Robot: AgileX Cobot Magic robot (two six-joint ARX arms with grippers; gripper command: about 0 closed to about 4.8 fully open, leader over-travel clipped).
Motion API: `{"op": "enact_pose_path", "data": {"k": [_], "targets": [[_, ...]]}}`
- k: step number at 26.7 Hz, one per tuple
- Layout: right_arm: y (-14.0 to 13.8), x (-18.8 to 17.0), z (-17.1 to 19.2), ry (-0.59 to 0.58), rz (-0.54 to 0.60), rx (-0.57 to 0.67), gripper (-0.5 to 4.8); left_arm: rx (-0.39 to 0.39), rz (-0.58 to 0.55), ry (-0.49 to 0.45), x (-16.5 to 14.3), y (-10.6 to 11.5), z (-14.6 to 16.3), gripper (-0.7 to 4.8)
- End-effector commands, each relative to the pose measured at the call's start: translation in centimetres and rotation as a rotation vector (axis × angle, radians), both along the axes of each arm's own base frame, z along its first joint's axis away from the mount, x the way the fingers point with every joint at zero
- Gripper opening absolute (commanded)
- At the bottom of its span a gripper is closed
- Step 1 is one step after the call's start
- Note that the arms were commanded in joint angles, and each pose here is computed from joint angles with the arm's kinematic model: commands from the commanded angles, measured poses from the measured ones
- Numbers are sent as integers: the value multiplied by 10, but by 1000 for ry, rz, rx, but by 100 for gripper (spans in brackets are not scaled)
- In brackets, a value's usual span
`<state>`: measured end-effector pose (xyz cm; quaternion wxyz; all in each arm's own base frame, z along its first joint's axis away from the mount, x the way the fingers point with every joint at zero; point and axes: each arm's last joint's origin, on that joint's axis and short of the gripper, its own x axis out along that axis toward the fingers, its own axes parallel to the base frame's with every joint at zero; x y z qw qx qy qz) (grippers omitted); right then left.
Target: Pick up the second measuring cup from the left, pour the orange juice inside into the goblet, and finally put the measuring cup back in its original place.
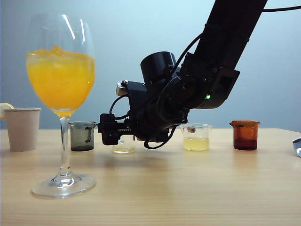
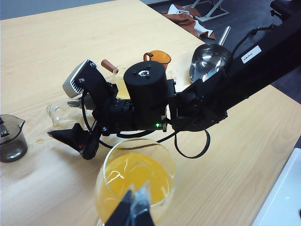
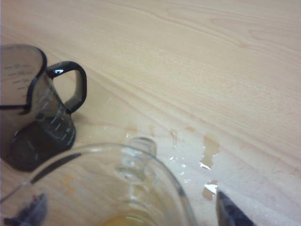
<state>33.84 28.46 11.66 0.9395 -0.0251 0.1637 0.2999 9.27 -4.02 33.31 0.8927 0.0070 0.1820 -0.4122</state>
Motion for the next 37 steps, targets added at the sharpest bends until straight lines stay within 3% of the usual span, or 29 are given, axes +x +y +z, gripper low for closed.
{"op": "enact_pose_path", "data": {"k": [1,12,31,32,34,35,37], "targets": [[1,0,7,-6,23,20,479,-8,-7,-18,-1,0,3,-5],[-3,-5,19,63,26,-36,479,-8,-7,-19,0,0,3,-5],[-28,-36,72,289,65,-194,479,-8,-7,-18,0,0,3,-5],[-30,-38,75,299,65,-201,415,-8,-7,-18,0,0,3,-5],[-34,-44,83,322,65,-220,171,-6,-3,-19,0,0,3,-5],[-37,-47,88,332,65,-227,8,-6,-2,-19,0,0,3,-5],[-44,-56,104,350,66,-243,-5,-3,5,-21,0,0,3,-5]]}}
